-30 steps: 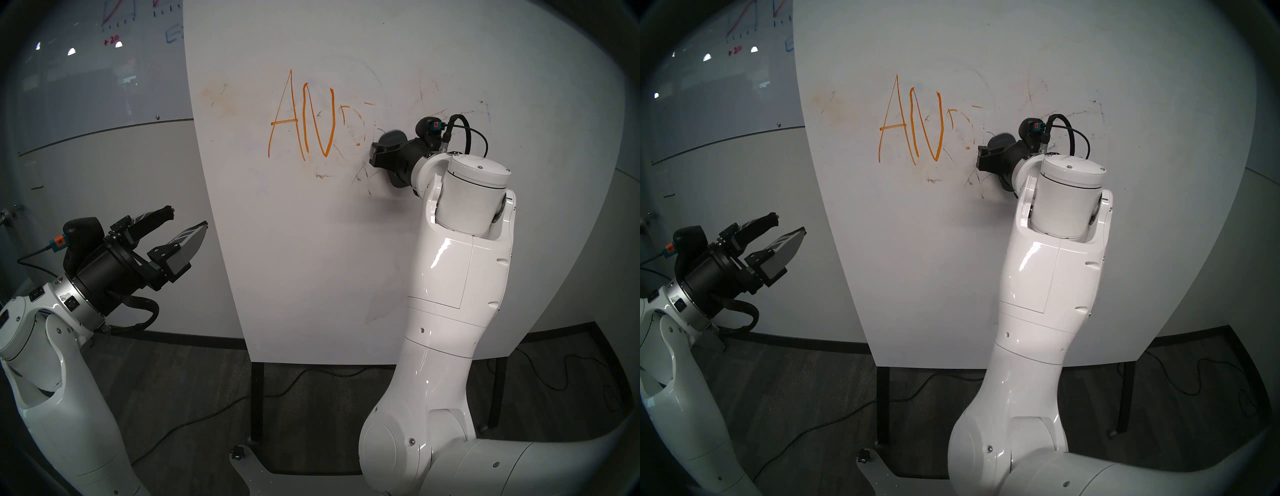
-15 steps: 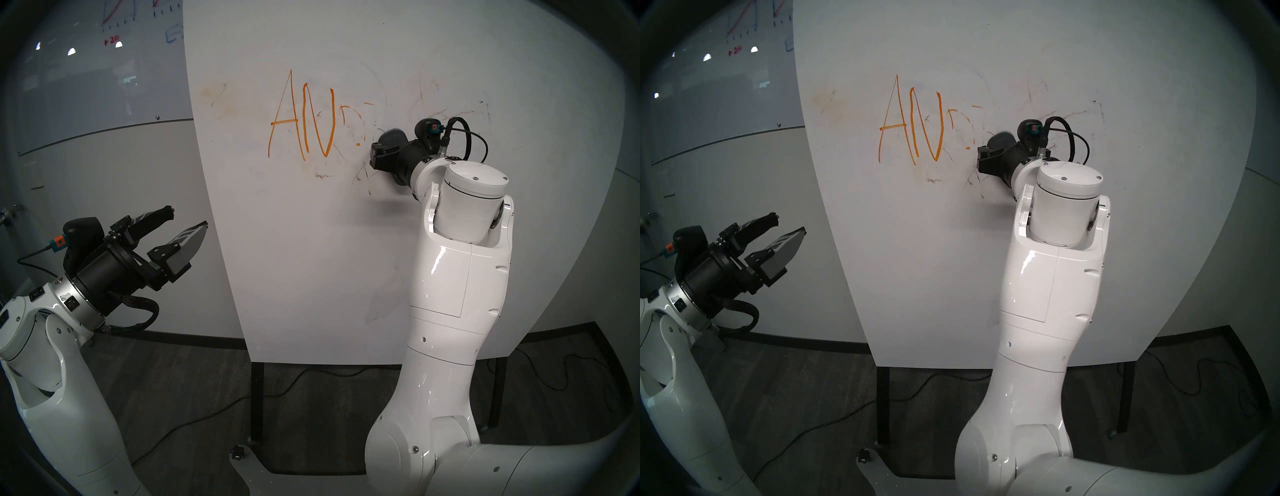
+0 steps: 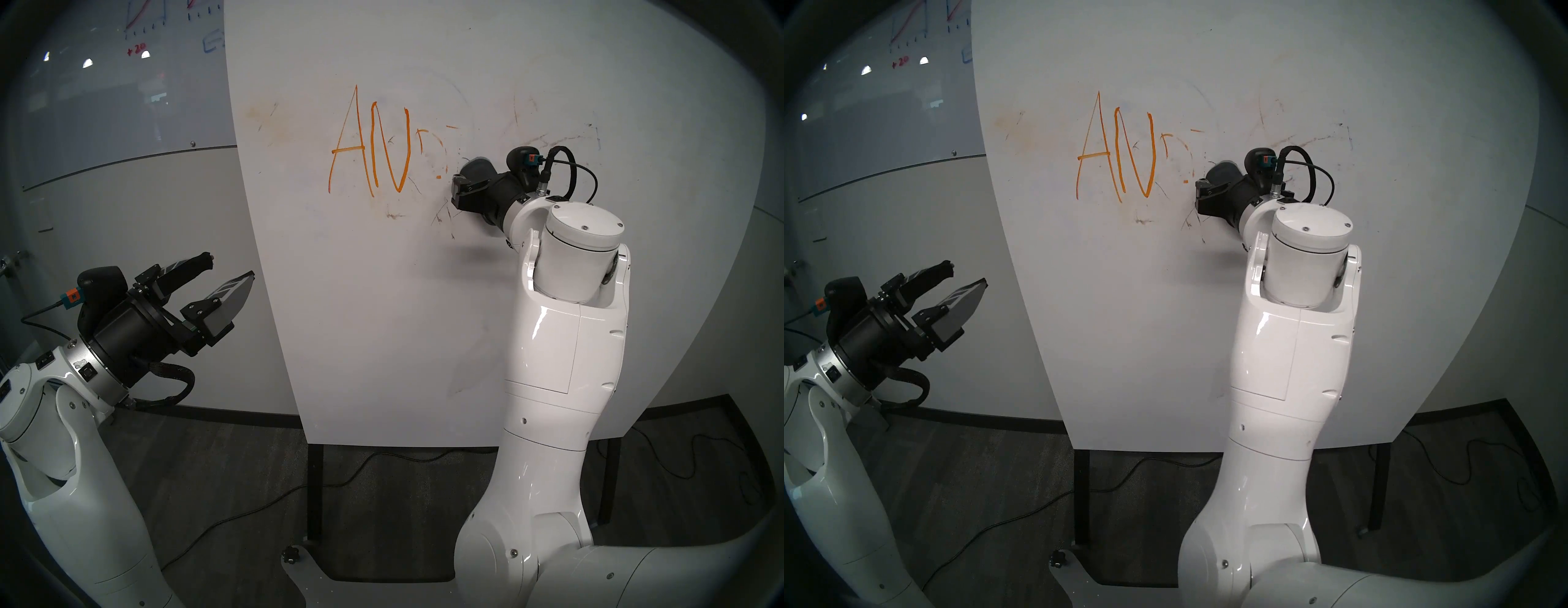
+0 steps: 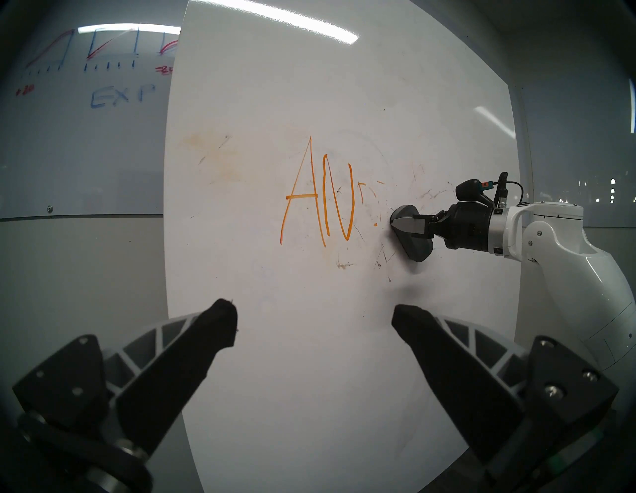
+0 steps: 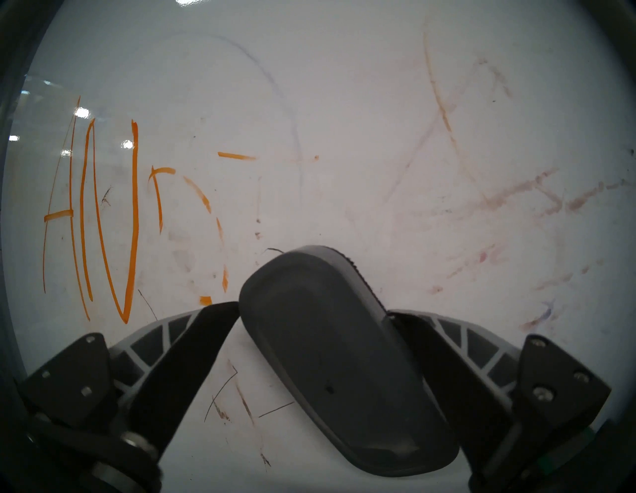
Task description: Erase all marks on the whiteboard with the eraser
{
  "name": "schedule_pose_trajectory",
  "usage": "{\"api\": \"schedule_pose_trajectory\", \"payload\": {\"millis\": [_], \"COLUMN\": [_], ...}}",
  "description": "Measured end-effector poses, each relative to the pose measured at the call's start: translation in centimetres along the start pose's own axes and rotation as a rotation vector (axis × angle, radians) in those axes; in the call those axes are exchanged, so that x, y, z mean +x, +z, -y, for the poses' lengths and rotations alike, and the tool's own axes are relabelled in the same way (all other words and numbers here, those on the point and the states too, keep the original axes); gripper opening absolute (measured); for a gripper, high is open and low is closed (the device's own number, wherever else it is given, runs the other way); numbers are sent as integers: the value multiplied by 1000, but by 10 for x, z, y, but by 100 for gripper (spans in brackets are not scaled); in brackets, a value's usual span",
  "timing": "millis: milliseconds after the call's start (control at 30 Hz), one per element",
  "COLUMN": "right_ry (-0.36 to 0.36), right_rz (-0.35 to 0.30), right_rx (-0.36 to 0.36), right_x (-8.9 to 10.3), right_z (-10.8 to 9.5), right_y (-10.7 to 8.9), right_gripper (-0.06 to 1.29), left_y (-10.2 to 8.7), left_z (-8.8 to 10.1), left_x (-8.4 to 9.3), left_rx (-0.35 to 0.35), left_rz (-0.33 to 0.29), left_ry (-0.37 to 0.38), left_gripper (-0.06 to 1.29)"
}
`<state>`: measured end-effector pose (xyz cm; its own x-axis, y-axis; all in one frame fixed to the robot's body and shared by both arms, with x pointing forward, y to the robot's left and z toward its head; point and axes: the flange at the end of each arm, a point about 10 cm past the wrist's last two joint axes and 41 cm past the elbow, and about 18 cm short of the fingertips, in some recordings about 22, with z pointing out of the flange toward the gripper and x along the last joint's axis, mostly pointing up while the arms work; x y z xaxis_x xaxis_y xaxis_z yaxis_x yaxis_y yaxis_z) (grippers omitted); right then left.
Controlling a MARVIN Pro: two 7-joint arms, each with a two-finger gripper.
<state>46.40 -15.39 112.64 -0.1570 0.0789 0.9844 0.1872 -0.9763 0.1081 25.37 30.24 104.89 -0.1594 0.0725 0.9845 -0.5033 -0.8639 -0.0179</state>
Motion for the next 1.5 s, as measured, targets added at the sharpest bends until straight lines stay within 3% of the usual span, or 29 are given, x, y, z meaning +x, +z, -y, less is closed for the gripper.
{"api": "schedule_pose_trajectory", "payload": {"millis": [767, 1500], "right_ry": [-74, -34], "right_rz": [-34, -67], "right_rx": [17, 21], "right_x": [-1, 16], "right_z": [3, -2], "right_y": [11, 25], "right_gripper": [117, 119], "left_y": [0, 0], "left_z": [0, 0], "left_x": [0, 0], "left_rx": [0, 0], "left_rz": [0, 0], "left_ry": [0, 0], "left_gripper": [125, 125]}}
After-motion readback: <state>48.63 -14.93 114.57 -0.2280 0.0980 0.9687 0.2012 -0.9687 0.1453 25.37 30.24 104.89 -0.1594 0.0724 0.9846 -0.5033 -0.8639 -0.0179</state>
